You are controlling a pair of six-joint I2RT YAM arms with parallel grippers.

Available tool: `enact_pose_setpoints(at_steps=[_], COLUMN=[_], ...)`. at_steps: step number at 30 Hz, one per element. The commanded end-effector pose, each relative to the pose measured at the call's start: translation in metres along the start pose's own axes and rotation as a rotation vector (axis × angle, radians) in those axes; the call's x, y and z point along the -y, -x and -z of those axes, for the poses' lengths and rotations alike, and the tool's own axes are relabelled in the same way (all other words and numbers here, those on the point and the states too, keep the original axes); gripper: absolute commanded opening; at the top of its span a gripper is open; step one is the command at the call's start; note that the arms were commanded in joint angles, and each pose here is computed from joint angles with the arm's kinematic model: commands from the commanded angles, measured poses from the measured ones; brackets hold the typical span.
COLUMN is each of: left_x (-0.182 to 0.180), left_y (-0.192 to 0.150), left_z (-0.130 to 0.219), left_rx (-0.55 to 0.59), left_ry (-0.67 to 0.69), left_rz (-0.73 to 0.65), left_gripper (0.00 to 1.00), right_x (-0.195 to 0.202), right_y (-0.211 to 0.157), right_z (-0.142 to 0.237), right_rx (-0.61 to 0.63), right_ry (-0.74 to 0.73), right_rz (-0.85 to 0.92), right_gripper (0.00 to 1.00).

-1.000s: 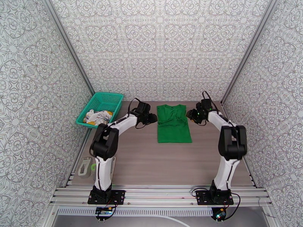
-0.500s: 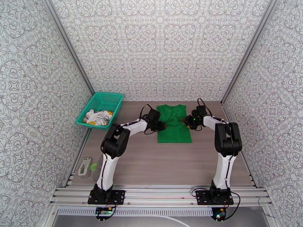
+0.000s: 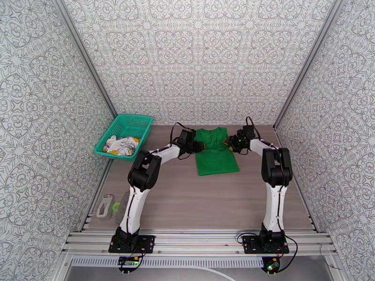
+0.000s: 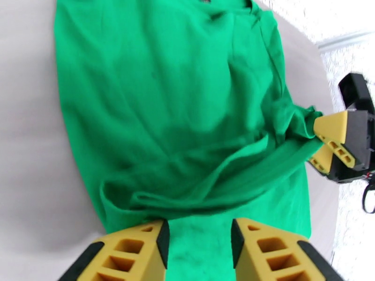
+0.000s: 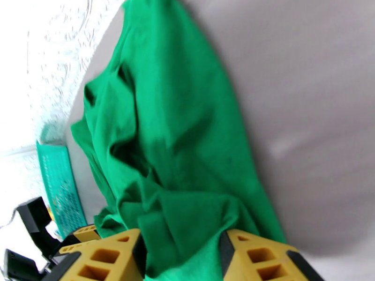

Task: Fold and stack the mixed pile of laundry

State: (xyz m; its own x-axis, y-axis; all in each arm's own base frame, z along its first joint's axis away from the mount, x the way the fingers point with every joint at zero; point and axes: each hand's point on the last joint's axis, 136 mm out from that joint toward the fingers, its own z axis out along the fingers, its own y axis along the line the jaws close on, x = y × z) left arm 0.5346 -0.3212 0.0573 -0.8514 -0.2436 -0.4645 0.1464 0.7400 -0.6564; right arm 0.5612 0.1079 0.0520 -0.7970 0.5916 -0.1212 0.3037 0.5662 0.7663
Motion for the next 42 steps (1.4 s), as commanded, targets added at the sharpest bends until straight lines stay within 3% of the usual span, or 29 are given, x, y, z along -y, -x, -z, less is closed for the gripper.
enact_pose_setpoints(at_steps=[1,9,12,17,26,34,42], left_x=[0.004,0.013,0.023,0.044,0.064,0.023,-0.012], left_y=[0.025,0.053,0.052,0.004,-0.111,-0.161,-0.176], left_z=[-0.002,0.018,0.038,0.058,0.025,0.017,0.066], left_rx=[0.067,0.152,0.159,0.076,-0.169,-0.313,-0.402], left_ry=[-0.072,-0.111,-0.100,-0.057,-0.051,0.050,0.122], left_rz=[0.038,0.046,0.037,-0.005,-0.033,-0.024,-0.098], left_gripper=[0.42,0.48,0.48,0.47,0.38,0.37,0.36], right_x=[-0.013,-0.021,-0.009,0.018,0.065,0.093,0.115], right_y=[0.016,0.016,0.009,-0.024,-0.101,-0.128,-0.157], right_z=[0.001,0.034,0.058,0.076,0.058,0.068,0.103], right_rx=[0.014,0.040,0.070,0.068,-0.066,-0.097,-0.122], right_ry=[0.095,0.108,0.018,-0.111,-0.179,-0.256,-0.386], right_rz=[-0.057,-0.024,0.011,0.054,0.039,0.013,0.002], right_gripper=[0.49,0.53,0.54,0.52,0.45,0.44,0.44])
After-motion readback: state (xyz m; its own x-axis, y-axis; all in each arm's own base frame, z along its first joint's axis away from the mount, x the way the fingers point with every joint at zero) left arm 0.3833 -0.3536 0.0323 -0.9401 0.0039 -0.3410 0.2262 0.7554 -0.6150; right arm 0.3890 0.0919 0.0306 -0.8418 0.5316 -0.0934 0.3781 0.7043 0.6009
